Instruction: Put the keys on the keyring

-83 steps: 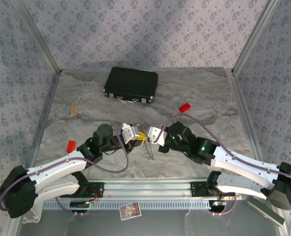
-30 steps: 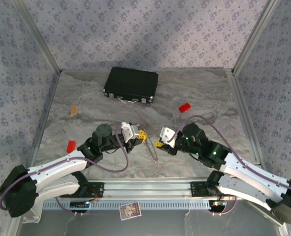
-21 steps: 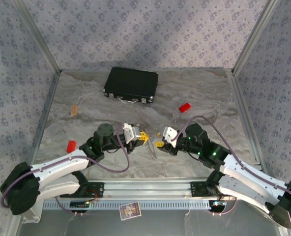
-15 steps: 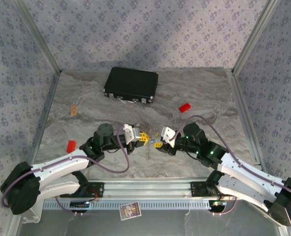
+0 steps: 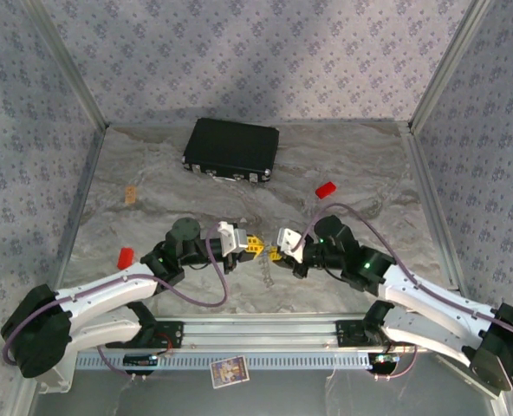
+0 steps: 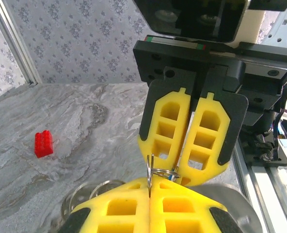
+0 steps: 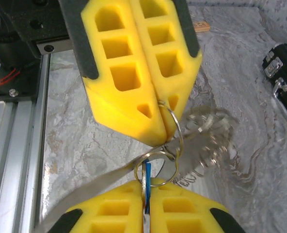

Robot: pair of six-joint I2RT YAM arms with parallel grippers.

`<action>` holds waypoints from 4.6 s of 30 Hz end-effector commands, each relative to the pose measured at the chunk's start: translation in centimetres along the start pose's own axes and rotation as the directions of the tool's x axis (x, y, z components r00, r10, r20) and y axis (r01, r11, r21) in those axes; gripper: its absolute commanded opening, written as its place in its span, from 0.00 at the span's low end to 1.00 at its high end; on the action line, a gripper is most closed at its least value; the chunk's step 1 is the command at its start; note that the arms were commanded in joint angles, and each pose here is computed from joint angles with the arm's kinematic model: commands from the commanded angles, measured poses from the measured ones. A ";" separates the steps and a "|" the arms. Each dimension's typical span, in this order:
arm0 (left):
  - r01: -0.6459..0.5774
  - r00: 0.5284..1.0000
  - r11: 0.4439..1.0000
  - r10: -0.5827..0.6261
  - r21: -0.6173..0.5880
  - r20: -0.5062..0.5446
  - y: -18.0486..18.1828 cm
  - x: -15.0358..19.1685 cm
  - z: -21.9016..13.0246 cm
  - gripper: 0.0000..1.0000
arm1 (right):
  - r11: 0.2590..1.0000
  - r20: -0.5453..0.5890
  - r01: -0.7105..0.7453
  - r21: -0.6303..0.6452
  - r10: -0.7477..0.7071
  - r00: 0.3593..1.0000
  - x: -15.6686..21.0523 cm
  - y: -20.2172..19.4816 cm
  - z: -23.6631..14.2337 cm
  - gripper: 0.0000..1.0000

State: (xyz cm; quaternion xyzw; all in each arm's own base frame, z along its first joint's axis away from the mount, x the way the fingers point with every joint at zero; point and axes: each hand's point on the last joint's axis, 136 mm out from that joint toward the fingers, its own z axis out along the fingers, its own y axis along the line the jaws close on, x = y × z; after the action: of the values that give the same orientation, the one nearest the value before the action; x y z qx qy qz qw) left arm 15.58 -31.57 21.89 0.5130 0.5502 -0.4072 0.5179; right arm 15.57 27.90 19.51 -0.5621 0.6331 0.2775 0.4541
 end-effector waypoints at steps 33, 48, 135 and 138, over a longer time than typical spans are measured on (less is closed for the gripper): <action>-0.109 0.991 0.992 0.103 0.066 0.081 -1.5 -2.7 0.0 0.00 | 1.000 0.129 0.011 -0.004 -0.011 0.992 -2.8 -0.6 -2.8 0.16; -0.105 0.992 0.991 0.099 0.087 0.077 -1.7 -2.7 0.2 0.00 | 1.000 0.142 0.011 -0.015 -0.009 0.990 -3.1 -0.9 -1.8 0.20; -0.110 0.990 0.994 0.110 -0.009 0.088 -0.3 -2.4 0.1 0.00 | 0.989 0.051 -0.120 -0.084 0.124 0.991 -0.8 -0.7 -0.6 0.32; -0.114 0.989 0.993 0.114 -0.005 0.091 -0.4 -2.5 0.0 0.00 | 0.990 0.041 -0.115 -0.085 0.119 0.992 -0.7 -0.6 -0.6 0.24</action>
State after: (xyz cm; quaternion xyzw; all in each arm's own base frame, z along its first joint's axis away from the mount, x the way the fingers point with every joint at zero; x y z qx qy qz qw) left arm 15.64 -31.46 21.46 0.5244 0.5371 -0.3794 0.5409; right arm 16.26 27.27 19.37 -0.5282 0.6524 0.3370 0.4264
